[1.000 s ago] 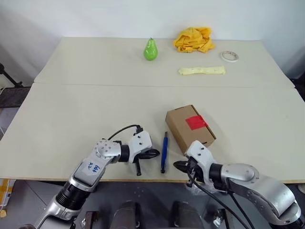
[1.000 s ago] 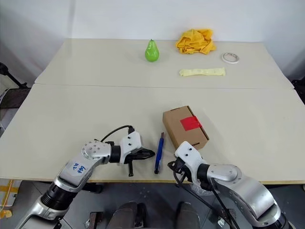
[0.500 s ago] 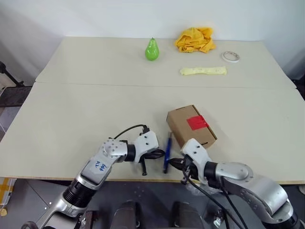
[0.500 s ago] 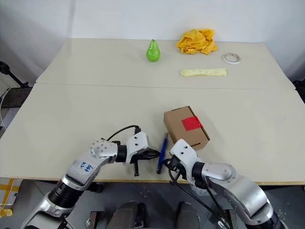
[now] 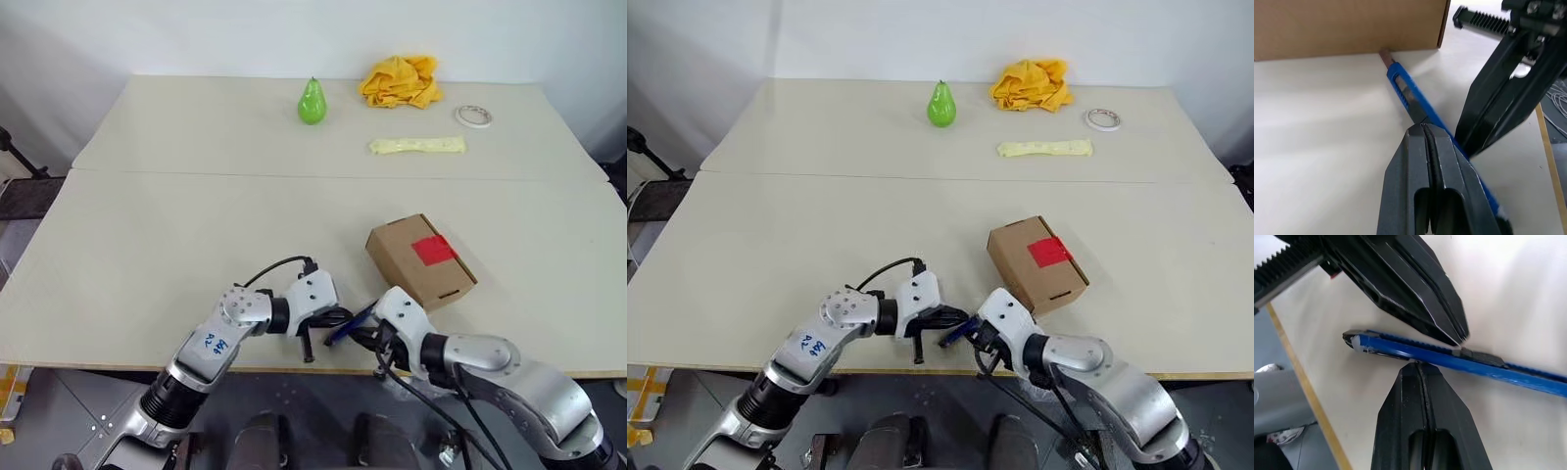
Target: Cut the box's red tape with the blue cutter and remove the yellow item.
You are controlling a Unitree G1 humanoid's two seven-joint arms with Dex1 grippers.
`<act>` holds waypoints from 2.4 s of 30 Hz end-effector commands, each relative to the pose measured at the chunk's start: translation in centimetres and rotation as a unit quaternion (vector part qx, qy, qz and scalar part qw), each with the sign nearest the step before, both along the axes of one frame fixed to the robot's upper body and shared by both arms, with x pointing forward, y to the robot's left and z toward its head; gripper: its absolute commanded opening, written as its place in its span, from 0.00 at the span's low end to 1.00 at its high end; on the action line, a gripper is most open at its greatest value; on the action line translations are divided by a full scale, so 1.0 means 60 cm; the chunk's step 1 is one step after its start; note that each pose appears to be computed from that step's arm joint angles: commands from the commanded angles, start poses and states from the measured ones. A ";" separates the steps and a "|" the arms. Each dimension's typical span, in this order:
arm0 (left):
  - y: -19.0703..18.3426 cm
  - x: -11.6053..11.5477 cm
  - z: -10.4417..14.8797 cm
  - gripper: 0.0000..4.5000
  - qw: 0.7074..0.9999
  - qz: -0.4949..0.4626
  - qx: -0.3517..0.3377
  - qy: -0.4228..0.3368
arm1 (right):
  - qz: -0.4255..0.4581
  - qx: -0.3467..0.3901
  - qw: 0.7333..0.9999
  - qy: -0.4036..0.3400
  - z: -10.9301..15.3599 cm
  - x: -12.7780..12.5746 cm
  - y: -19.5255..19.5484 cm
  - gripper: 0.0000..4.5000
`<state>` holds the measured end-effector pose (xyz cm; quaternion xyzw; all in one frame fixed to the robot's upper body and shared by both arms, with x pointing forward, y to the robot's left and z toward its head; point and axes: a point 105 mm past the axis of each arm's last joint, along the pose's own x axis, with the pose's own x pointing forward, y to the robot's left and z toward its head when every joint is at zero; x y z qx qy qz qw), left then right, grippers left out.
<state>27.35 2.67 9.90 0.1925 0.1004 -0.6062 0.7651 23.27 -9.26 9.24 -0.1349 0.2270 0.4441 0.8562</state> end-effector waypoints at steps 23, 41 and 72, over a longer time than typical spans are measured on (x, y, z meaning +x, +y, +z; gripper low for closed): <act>-0.001 -0.031 -0.014 0.01 0.996 -0.076 0.043 0.014 | -0.060 -0.061 0.995 -0.046 0.009 0.055 -0.023 0.00; 0.085 -0.020 0.017 0.01 0.998 -0.060 0.021 0.006 | 0.050 0.024 0.993 -0.101 0.072 0.024 -0.006 0.00; -0.041 0.082 0.057 1.00 0.894 -0.419 0.093 -0.128 | -0.013 0.115 0.985 -0.126 0.130 -0.132 -0.105 0.99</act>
